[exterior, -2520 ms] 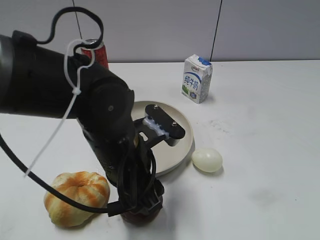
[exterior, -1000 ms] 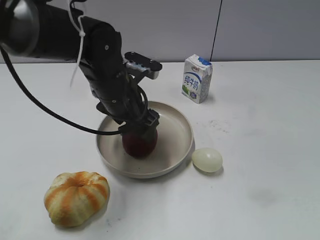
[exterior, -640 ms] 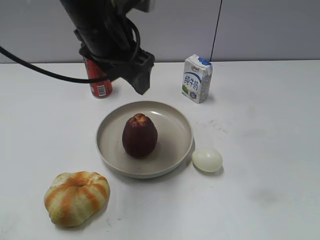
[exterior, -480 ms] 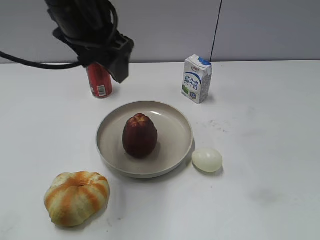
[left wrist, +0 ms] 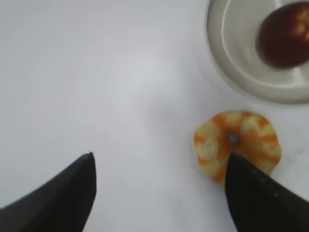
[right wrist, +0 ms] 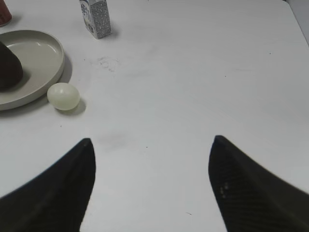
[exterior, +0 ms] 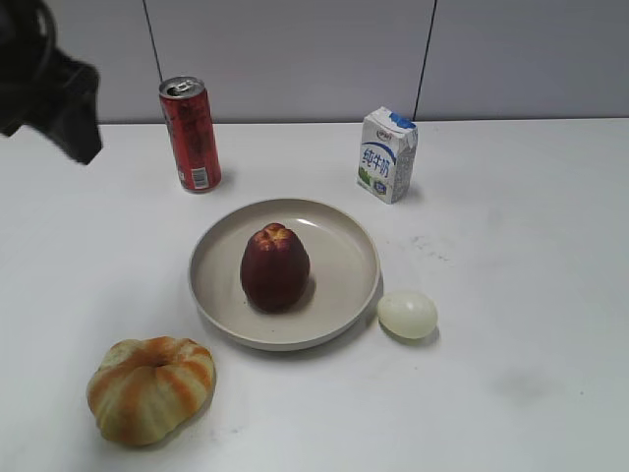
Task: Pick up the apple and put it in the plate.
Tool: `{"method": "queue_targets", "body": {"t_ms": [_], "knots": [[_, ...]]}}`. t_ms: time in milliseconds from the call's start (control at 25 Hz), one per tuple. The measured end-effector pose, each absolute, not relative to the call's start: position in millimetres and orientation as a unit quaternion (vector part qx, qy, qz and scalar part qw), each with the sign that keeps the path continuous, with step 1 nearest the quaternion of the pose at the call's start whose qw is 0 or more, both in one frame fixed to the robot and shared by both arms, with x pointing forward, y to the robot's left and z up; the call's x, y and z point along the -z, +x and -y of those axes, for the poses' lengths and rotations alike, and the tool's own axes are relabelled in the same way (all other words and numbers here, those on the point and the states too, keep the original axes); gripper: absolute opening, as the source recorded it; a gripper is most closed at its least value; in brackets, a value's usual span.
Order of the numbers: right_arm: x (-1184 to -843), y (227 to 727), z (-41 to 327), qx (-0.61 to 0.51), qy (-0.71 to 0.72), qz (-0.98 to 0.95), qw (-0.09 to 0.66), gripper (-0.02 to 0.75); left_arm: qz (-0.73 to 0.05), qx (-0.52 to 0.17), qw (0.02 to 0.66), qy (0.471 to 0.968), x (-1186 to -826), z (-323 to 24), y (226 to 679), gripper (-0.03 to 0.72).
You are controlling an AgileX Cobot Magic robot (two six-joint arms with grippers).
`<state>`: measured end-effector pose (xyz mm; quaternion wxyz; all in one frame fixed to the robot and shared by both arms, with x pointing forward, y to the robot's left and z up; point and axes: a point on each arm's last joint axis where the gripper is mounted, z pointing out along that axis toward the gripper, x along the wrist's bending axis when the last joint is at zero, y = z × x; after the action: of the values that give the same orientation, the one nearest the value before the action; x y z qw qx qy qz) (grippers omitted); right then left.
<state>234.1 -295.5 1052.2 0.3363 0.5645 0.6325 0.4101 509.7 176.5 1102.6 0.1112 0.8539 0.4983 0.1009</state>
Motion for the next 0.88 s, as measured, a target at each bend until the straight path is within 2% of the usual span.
{"method": "queue_targets", "body": {"t_ms": [200,400,520,720,880], "knots": [[-1052,234,296,-0.410,0.565,-0.633,0.336,0.585,-0.528,-0.090,0.091,0.840,-1086,-221,444,0.610],[-1052,234,296,-0.410,0.565,-0.633,0.336,0.585,-0.538,-0.119,0.113,0.827,-1073,-256,374,0.600],[-1052,234,296,-0.410,0.565,-0.633,0.336,0.585,-0.535,-0.153,0.154,0.816,-1067,-270,340,0.596],[-1052,234,296,-0.410,0.565,-0.633,0.336,0.585,-0.518,-0.205,0.267,0.786,-1057,-281,298,0.594],[-1052,234,296,-0.410,0.565,-0.633,0.336,0.585,-0.502,-0.225,0.304,0.777,-1049,-285,283,0.594]]}}
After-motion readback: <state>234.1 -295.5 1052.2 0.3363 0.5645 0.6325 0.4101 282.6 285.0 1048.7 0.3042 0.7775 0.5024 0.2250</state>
